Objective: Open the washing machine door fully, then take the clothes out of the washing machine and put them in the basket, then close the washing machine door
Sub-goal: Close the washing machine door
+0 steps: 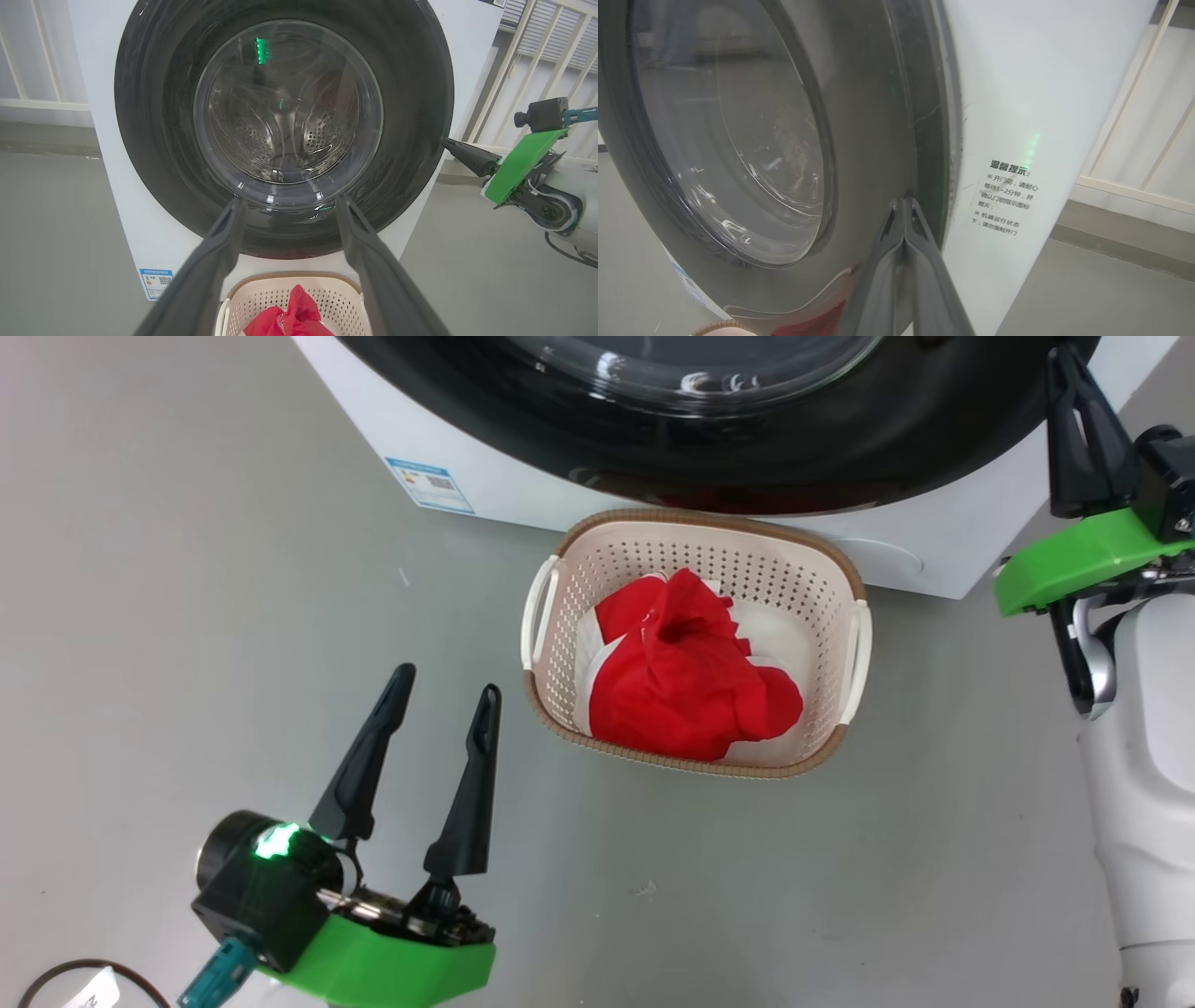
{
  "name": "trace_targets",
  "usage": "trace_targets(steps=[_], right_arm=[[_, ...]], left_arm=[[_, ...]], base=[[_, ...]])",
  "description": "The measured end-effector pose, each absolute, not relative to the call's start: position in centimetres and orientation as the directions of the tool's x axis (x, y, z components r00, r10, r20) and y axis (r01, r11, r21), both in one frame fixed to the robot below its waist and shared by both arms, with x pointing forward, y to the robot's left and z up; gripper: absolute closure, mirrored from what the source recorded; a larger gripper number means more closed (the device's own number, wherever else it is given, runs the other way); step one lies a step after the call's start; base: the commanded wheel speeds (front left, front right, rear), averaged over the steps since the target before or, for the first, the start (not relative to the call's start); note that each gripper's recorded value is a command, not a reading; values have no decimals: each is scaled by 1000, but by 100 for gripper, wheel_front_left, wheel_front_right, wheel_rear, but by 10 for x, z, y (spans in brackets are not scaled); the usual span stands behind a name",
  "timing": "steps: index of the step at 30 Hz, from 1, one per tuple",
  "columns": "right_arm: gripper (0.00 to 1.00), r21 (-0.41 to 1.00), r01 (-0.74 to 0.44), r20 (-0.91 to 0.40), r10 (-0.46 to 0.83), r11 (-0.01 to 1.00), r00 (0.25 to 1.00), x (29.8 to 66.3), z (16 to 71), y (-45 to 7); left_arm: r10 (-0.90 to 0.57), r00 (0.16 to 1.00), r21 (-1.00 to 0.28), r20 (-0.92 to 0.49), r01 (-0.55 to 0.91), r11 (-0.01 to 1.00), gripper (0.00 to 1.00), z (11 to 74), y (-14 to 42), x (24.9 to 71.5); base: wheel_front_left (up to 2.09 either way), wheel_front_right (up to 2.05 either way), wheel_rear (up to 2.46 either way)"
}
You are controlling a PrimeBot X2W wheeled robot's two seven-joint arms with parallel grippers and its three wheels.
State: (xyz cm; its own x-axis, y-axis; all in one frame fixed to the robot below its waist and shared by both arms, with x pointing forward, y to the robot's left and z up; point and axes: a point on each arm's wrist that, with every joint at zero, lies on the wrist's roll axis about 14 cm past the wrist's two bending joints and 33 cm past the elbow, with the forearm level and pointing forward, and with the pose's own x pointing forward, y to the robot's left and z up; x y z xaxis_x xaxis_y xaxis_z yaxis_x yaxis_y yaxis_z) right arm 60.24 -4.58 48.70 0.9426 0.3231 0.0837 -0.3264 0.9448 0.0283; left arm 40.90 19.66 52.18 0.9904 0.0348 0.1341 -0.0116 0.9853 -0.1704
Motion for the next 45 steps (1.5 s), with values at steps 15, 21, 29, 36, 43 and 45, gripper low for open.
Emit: trace_targets(steps=[15,21,29,36,43,45], right_arm=[[100,43,-324,74,320,945,944,617,486,-39],[100,25,-316,75,314,948,947,618,489,-41],[100,27,-299,99,295,954,950,615,502,-49],[64,53,-339,66,335,939,940,589,493,-42],[0,58,-346,33,345,936,938,560,482,-51],[0,67,-332,38,330,941,943,551,484,-59]], left_arm=[[61,987,-164,149,-36,986,0,529,206,402],[63,986,-163,154,-37,986,0,531,206,401],[50,986,-172,158,-22,985,0,532,202,401],[24,988,-223,150,10,975,0,528,193,405],[-2,990,-253,141,38,967,0,523,182,410],[-11,989,-261,147,49,964,0,525,179,412]], base=[[0,0,0],[0,0,0],[0,0,0],[0,0,0],[0,0,0],[0,0,0]])
